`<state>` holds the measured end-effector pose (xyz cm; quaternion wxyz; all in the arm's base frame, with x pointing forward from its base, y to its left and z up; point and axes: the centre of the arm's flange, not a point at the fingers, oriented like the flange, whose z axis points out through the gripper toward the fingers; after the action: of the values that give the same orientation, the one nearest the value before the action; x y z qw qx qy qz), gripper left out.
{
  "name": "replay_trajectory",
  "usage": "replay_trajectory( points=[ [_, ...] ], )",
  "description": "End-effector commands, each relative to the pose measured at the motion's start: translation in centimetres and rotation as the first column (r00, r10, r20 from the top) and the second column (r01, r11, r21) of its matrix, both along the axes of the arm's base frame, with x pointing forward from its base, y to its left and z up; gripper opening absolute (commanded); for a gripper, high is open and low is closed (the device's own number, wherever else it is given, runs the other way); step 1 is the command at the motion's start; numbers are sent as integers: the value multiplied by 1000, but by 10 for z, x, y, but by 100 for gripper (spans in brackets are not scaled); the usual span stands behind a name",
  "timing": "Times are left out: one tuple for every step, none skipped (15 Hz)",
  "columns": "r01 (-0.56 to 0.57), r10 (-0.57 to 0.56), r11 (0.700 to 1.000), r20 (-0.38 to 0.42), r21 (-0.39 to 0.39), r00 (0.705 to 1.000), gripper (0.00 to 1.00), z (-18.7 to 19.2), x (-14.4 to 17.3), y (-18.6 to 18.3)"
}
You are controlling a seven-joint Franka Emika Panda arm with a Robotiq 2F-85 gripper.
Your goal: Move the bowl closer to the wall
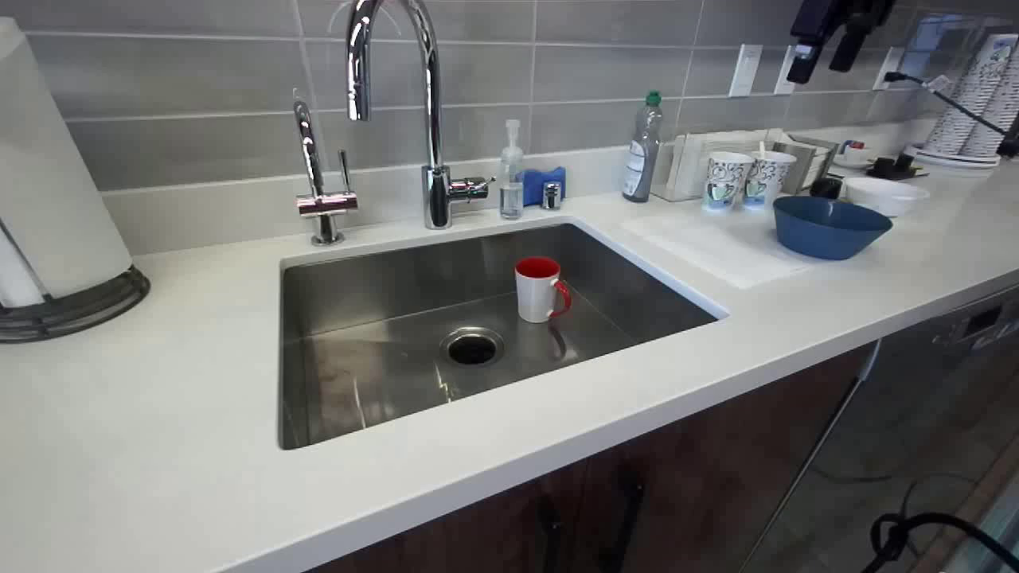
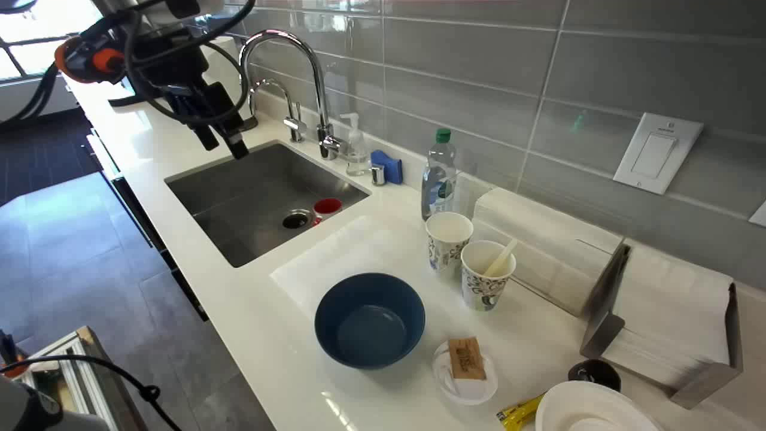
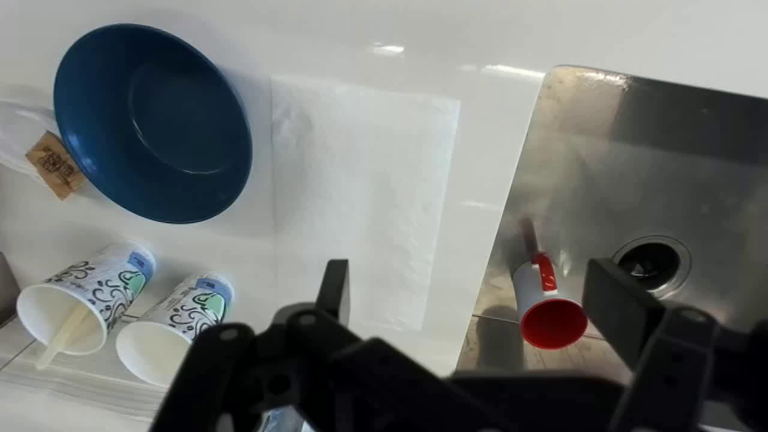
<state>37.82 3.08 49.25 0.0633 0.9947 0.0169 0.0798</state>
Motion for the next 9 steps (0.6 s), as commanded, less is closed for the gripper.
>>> replay_trajectory(
  points=[
    [0, 0, 1000, 0, 0, 1000, 100, 0, 0, 0],
    [0, 0, 1000, 0, 0, 1000, 100, 0, 0, 0],
    [0, 0, 1000, 0, 0, 1000, 100, 0, 0, 0],
    [43, -43, 999, 14, -1, 999, 100, -2, 6, -1],
    [89, -89, 996, 4, 2, 996, 100, -7, 15, -6],
    [146, -146, 989, 8, -11, 989, 100, -18, 21, -14],
    [193, -193, 981, -5, -18, 981, 100, -29, 25, -24],
    [240, -240, 971, -3, -21, 971, 100, -39, 29, -34],
    [286, -286, 958, 15, -30, 958, 100, -53, 34, -45]
  ],
)
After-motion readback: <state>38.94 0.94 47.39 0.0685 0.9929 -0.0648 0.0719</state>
